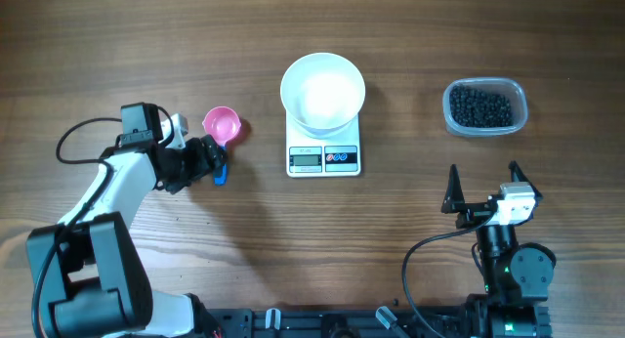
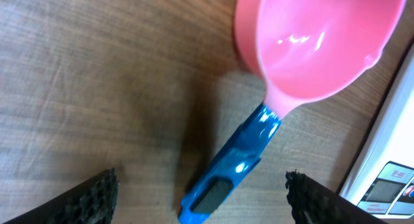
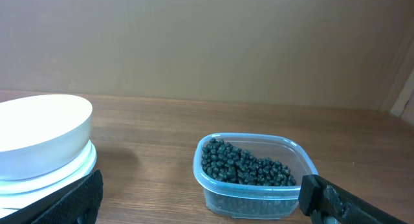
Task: Scoop item into bowl and weigh 150g on scale
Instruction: 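Reach the left gripper to the pink scoop and grasp its blue handle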
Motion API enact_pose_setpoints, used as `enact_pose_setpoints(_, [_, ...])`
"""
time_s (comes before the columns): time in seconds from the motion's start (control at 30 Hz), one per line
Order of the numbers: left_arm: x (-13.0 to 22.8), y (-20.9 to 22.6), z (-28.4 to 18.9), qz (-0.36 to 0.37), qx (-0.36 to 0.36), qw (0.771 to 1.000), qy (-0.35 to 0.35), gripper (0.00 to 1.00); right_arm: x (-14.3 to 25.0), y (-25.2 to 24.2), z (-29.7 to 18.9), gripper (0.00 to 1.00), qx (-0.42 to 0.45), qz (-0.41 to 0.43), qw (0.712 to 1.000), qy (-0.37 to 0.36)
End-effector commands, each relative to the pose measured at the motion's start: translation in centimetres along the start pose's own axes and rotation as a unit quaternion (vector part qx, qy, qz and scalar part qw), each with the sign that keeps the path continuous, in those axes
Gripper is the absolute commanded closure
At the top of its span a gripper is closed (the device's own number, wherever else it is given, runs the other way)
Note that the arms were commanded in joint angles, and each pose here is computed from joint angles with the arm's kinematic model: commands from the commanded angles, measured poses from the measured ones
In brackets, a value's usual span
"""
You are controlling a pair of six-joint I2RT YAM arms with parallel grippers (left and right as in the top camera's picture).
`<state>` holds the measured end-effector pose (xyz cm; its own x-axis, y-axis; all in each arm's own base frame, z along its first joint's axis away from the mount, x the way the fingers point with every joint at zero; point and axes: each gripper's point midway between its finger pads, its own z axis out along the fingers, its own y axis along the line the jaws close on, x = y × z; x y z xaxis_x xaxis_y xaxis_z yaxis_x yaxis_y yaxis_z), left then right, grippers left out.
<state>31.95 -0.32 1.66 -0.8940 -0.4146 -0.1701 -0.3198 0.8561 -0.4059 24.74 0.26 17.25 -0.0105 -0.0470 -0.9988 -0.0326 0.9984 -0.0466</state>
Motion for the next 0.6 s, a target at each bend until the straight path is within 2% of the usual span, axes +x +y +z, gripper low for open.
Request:
enact_pose_setpoints(0.0, [-0.4,-0.8,0.6,0.022,0.028,0.999,0.003,0.14,0.0,0.1,0.0,0.0,0.0,-0.002,1.0,-0.001])
enact_pose_setpoints(0.23, [0.3,-1.1,1.8,0.023,0.05,0.998,0.026,0.2,0.0,0.1,0.0,0.0,0.0,-0.002,1.0,-0.001])
enact_pose_setpoints(0.37, [0.9,-1.0,2.6,0.017,0.058,0.997,0.041,0.31,0.0,0.1,0.0,0.0,0.0,-0.003,1.0,-0.001])
enact_pose_setpoints(0.57, [1.3,-1.4,3.3,0.012,0.08,0.995,0.055,0.36,0.0,0.1,0.0,0.0,0.0,-0.002,1.0,-0.001])
